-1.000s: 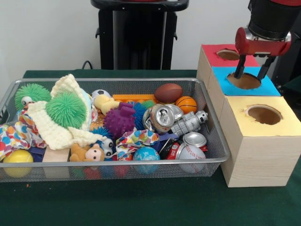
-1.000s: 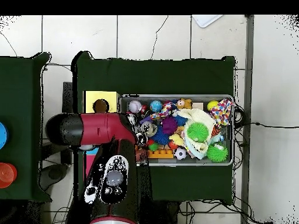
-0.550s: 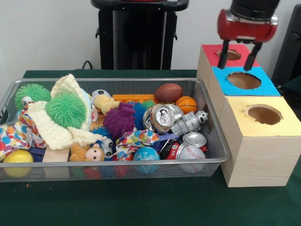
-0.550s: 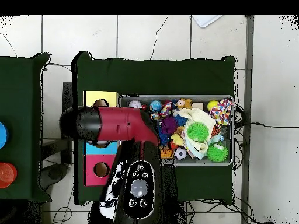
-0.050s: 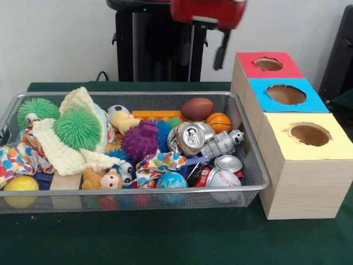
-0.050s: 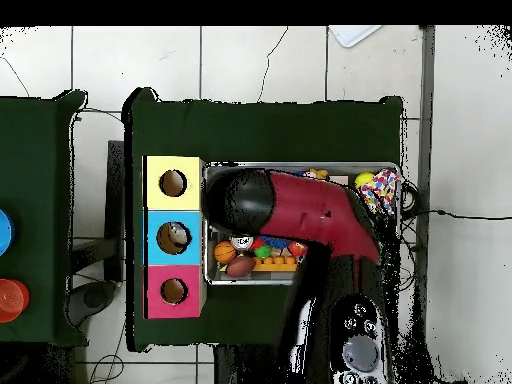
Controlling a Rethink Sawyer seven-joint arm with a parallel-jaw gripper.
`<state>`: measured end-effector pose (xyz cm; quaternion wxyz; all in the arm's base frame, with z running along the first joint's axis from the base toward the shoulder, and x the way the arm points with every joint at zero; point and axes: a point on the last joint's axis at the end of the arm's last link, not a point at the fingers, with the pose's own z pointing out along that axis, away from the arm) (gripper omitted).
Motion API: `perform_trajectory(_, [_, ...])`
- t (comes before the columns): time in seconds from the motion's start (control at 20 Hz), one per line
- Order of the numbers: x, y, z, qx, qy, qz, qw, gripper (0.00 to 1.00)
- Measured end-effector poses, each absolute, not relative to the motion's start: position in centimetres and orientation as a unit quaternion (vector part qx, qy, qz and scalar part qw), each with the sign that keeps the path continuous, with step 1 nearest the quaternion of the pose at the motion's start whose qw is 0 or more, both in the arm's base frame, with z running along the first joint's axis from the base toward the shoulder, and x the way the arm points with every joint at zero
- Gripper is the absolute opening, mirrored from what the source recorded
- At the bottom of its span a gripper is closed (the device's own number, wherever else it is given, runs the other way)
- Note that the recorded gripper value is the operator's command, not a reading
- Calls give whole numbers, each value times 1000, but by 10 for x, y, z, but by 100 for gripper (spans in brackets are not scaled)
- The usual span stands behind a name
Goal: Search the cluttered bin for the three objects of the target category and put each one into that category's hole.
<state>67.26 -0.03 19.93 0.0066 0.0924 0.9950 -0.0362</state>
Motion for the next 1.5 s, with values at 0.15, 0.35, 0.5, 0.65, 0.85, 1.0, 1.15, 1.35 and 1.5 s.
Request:
perform_trajectory(0.15, [668,-36,196,108,994,-34,3,100])
perform_trajectory(0.35, [659,-75,181,117,993,-30,2,100])
perform_trajectory(0.5, [651,-94,164,117,993,-29,6,100])
perform_trajectory(0.65, [641,-104,144,108,994,-28,9,100])
perform_trajectory(0.85, [626,-106,112,85,996,-26,2,100])
perform_trajectory(1.0, [617,-101,98,65,997,-30,-8,100])
perform_trajectory(1.15, [609,-97,86,38,998,-37,-17,100])
perform_trajectory(1.35, [602,-95,73,2,999,-49,-22,100])
perform_trajectory(1.5, [597,-97,66,-17,998,-55,-25,100])
